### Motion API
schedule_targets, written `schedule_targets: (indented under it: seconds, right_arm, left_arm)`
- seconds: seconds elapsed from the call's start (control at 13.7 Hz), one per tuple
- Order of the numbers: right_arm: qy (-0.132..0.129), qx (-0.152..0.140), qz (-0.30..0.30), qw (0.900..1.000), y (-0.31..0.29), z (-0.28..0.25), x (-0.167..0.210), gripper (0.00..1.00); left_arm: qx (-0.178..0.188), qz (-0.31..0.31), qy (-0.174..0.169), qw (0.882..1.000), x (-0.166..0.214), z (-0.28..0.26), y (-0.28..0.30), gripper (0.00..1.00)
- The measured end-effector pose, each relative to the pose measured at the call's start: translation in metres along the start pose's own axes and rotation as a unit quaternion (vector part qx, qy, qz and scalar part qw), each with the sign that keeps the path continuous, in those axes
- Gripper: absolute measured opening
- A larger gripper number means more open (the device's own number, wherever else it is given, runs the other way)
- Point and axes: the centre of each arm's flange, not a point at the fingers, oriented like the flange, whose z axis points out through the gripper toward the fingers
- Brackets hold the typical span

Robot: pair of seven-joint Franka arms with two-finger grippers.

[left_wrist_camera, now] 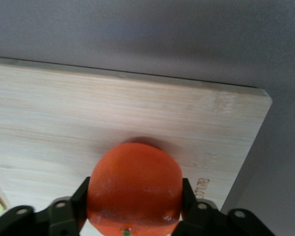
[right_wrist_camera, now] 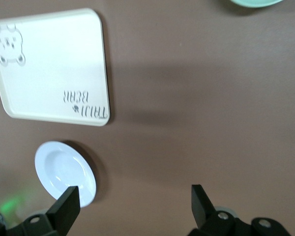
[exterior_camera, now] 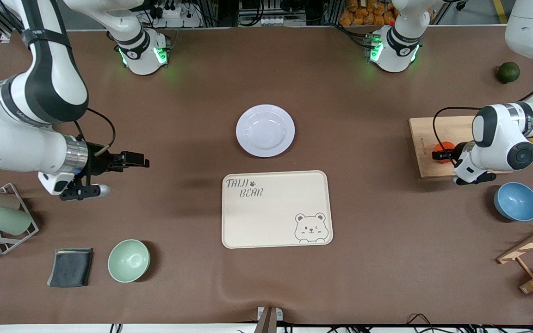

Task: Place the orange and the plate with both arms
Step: 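Lift the orange with the left gripper and carry it over the plate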

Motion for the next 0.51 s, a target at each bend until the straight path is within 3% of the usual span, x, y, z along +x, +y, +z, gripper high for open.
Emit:
schedule_targets:
  seconds: [0.29, 0.51]
  right_arm:
    - [-0.039, -0.003, -0.036, 0.999, -0.01, 0.041, -0.008, 1.0]
    - [-0.055, -0.008, -0.059, 0.997, -0.038, 0.055, -0.014, 1.0]
  left_arm:
    - [0.001, -0.012, -0.001, 1.0, 0.002, -0.017, 0.021, 0.7]
    - [0.0, -0.044, 0.006, 0.999, -0.008, -0.089, 0.12, 0.7]
